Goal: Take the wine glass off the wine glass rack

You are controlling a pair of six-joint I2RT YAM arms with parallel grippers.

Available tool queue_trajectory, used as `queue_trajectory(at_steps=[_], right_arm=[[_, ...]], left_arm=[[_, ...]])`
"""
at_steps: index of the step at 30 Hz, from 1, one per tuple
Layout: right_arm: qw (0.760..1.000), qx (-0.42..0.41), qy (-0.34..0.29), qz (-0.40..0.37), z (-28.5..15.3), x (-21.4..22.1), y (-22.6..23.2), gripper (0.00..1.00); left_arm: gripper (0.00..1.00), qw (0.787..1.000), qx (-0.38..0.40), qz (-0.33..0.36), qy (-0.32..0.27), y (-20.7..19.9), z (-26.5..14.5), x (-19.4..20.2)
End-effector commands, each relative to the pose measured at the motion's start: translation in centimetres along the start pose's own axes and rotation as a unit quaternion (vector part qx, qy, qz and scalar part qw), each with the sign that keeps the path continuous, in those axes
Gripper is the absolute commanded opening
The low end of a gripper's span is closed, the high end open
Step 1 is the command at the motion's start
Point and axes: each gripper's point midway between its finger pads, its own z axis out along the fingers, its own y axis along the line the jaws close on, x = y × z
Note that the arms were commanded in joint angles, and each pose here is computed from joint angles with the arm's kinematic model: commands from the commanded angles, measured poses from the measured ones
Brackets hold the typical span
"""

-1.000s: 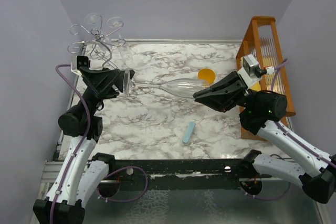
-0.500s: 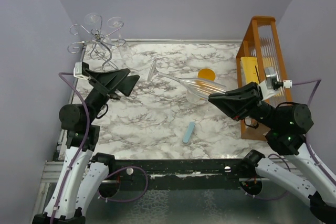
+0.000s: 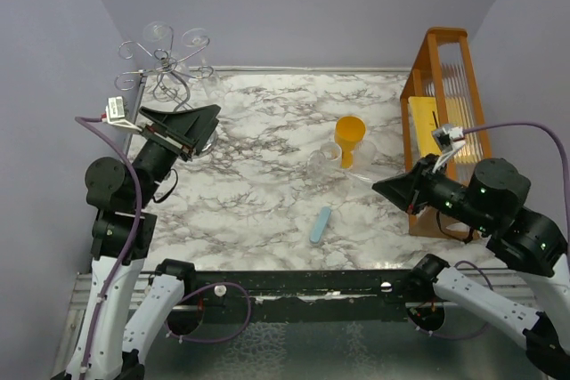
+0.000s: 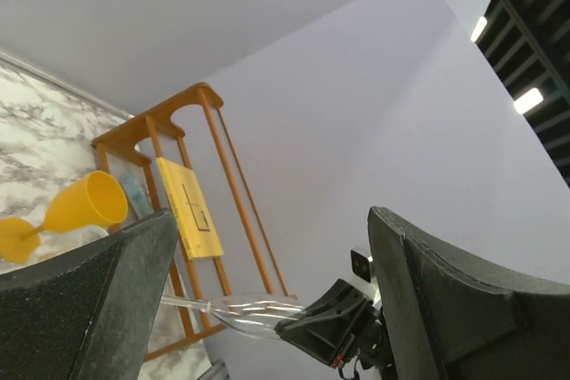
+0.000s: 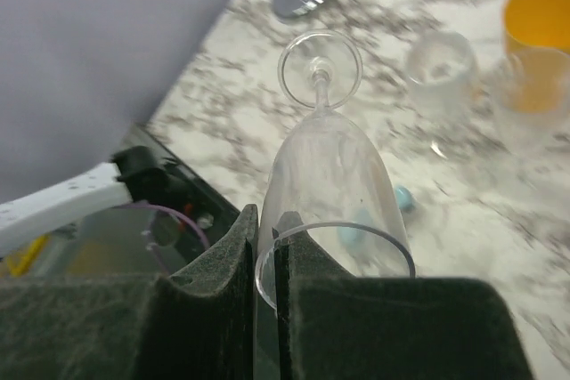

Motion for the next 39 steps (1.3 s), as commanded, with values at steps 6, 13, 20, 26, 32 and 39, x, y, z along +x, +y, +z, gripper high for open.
queue_trajectory(at_steps=[6,13,20,26,32,39], right_arm=[[0.962,0.228,0.148,-0.015,0.1,5.9,-8.9,0.02],[0.947,0.276,0.164,0.001,1.5,6.2,-10.3,0.02],[0.919,0.308,0.246,-0.028,3.2,7.7,-11.7,0.01],[0.908,0.298,0.291,-0.032,5.0,8.6,-11.7,0.01],[0.904,0.29,0.313,-0.037,6.1,9.0,-11.7,0.01],[0.9,0.273,0.337,-0.043,7.2,9.9,-11.7,0.04]], left_arm=[[0.92,0.994,-0.055,0.086,-0.038,0.0,-1.8,-1.5],[0.92,0.988,-0.063,0.129,-0.054,-1.2,-2.9,-2.3],[0.92,0.983,-0.07,0.152,-0.073,-1.6,-3.8,-3.0],[0.93,0.981,-0.074,0.162,-0.077,-1.9,-4.1,-3.2],[0.93,0.979,-0.073,0.169,-0.082,-2.2,-4.3,-3.4],[0.93,0.978,-0.076,0.174,-0.086,-2.3,-4.4,-3.5]])
